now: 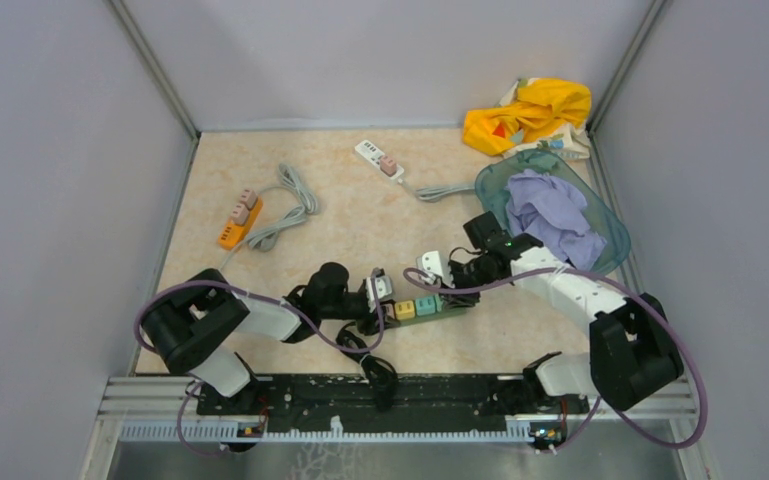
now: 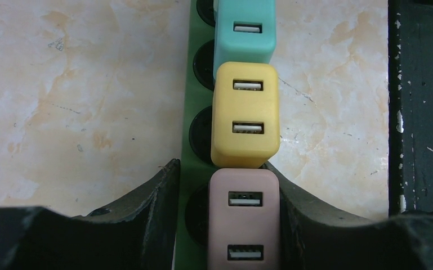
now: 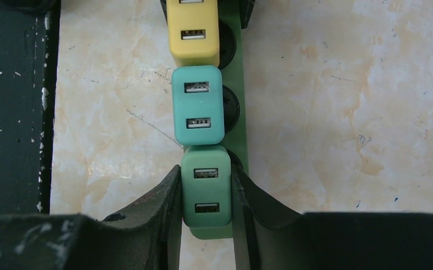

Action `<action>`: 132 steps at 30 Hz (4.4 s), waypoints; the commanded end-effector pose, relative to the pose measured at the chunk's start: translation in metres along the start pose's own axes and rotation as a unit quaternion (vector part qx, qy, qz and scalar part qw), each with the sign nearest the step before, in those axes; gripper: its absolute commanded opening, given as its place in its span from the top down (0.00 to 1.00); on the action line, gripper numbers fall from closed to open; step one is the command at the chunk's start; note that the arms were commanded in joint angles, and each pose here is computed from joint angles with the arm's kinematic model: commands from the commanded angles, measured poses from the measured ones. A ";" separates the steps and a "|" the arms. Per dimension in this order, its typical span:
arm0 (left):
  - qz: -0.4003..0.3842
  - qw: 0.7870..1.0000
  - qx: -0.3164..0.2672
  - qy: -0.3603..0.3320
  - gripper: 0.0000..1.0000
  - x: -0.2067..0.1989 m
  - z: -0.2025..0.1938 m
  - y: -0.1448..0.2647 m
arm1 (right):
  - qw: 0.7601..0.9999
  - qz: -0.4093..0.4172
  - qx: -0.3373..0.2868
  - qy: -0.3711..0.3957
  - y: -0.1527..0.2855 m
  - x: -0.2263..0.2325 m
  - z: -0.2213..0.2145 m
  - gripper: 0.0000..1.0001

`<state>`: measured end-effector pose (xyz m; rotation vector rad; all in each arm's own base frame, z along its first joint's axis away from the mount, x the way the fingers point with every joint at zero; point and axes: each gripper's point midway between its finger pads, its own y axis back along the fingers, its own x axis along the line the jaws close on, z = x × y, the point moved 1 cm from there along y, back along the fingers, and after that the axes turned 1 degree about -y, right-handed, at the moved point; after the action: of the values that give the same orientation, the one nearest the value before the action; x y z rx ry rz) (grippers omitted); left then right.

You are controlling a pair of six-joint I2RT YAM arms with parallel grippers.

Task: Pull the plug off the socket
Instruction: Remove the plug from the socket.

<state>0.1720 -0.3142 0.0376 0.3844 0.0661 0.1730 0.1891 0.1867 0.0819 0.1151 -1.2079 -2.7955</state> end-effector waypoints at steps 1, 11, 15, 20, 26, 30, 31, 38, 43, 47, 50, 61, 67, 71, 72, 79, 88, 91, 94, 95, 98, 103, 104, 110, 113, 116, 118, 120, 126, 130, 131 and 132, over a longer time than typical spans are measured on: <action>-0.008 0.998 0.054 0.037 1.00 -0.008 -0.029 0.002 | 0.996 -0.031 -0.079 0.038 0.014 -0.017 0.029 1.00; -0.006 0.998 0.057 0.030 1.00 -0.006 -0.026 0.003 | 0.988 0.075 -0.090 0.104 -0.008 0.026 0.027 1.00; -0.005 0.998 0.058 0.034 1.00 -0.005 -0.027 0.001 | 0.992 0.029 -0.104 0.069 -0.010 0.004 0.048 1.00; -0.003 0.998 0.059 0.035 1.00 -0.007 -0.028 0.004 | 0.993 0.002 -0.112 0.037 0.011 -0.010 0.031 1.00; -0.004 0.998 0.061 0.031 1.00 -0.006 -0.028 0.003 | 0.985 0.053 -0.148 0.077 0.012 0.021 0.032 1.00; -0.006 0.998 0.061 0.031 1.00 -0.006 -0.027 0.002 | 0.984 0.076 -0.140 0.082 -0.003 0.028 0.041 1.00; -0.005 0.998 0.062 0.031 1.00 -0.005 -0.027 0.002 | 0.984 0.073 -0.142 0.078 -0.005 0.025 0.044 1.00; -0.001 0.997 0.064 0.035 1.00 -0.006 -0.029 0.005 | 0.987 0.045 -0.152 0.042 0.012 0.007 0.048 1.00; 0.000 0.997 0.066 0.033 1.00 -0.007 -0.030 0.007 | 0.991 0.014 -0.123 0.053 0.017 0.002 0.033 1.00; -0.001 0.997 0.066 0.034 1.00 -0.007 -0.030 0.007 | 0.984 0.057 -0.161 0.058 0.013 0.020 0.043 1.00; -0.001 0.997 0.065 0.034 1.00 -0.007 -0.029 0.006 | 0.980 0.088 -0.163 0.068 0.002 0.031 0.050 1.00; 0.011 0.998 0.055 0.034 0.96 -0.003 -0.021 0.008 | 0.989 0.056 -0.128 0.045 -0.001 0.015 0.036 1.00; 0.011 0.999 -0.008 0.040 0.46 -0.002 0.016 0.004 | 0.990 0.078 -0.113 0.043 -0.015 0.020 0.038 1.00; 0.009 0.999 -0.036 0.031 0.29 -0.002 0.033 0.004 | 0.990 0.075 -0.110 0.043 -0.015 0.019 0.038 1.00; 0.010 0.999 -0.042 0.028 0.25 -0.002 0.036 0.004 | 0.990 0.073 -0.110 0.043 -0.015 0.019 0.038 1.00; 0.021 0.995 -0.098 -0.008 0.10 -0.007 0.065 0.017 | 0.991 0.070 -0.109 0.044 -0.015 0.018 0.038 1.00; 0.033 0.984 -0.176 -0.023 0.00 -0.012 0.091 0.036 | 0.990 0.071 -0.110 0.044 -0.015 0.018 0.039 1.00; 0.027 0.986 -0.165 -0.023 0.00 -0.012 0.087 0.031 | 0.991 0.070 -0.109 0.044 -0.014 0.017 0.039 1.00; 0.026 0.988 -0.153 -0.026 0.02 -0.012 0.081 0.027 | 0.991 0.070 -0.108 0.044 -0.015 0.017 0.039 1.00; 0.027 0.988 -0.147 -0.028 0.02 -0.011 0.080 0.024 | 0.991 0.070 -0.108 0.044 -0.015 0.017 0.039 1.00; 0.036 0.991 -0.117 -0.046 0.04 -0.011 0.072 0.016 | 0.991 0.071 -0.107 0.044 -0.015 0.017 0.038 1.00; 0.046 0.994 -0.055 -0.080 0.05 -0.009 0.052 0.001 | 0.991 0.072 -0.106 0.042 -0.015 0.017 0.038 1.00; 0.046 0.994 -0.046 -0.087 0.06 -0.009 0.048 -0.001 | 0.991 0.072 -0.106 0.042 -0.015 0.017 0.038 1.00; 0.027 0.993 -0.017 -0.115 0.06 -0.009 0.037 -0.011 | 0.991 0.072 -0.105 0.043 -0.016 0.017 0.037 1.00; 0.010 0.994 -0.001 -0.111 0.10 -0.011 0.031 -0.019 | 0.991 0.073 -0.105 0.043 -0.016 0.018 0.037 1.00; -0.003 0.995 0.015 -0.103 0.14 -0.013 0.024 -0.026 | 0.991 0.072 -0.105 0.043 -0.016 0.018 0.037 1.00; -0.005 0.995 0.023 -0.098 0.16 -0.012 0.019 -0.027 | 0.991 0.071 -0.105 0.043 -0.015 0.017 0.038 1.00; -0.002 0.995 0.029 -0.096 0.20 -0.011 0.016 -0.027 | 0.991 0.071 -0.106 0.044 -0.015 0.017 0.038 1.00; 0.018 0.994 0.053 -0.097 0.23 -0.006 0.009 -0.019 | 0.990 0.068 -0.110 0.047 -0.013 0.017 0.041 1.00; 0.035 0.993 0.035 -0.104 0.17 -0.005 0.023 -0.006 | 0.990 0.064 -0.111 0.050 -0.011 0.016 0.043 1.00; 0.039 0.993 0.033 -0.107 0.15 -0.005 0.026 -0.003 | 0.991 0.064 -0.111 0.050 -0.011 0.016 0.043 1.00; 0.043 0.993 0.031 -0.110 0.13 -0.004 0.028 0.000 | 0.991 0.064 -0.110 0.049 -0.011 0.016 0.043 1.00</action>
<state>0.1630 -0.3467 0.0672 0.4049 -0.1350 0.1481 0.1777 0.2046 0.0767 0.1109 -1.0253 -2.7516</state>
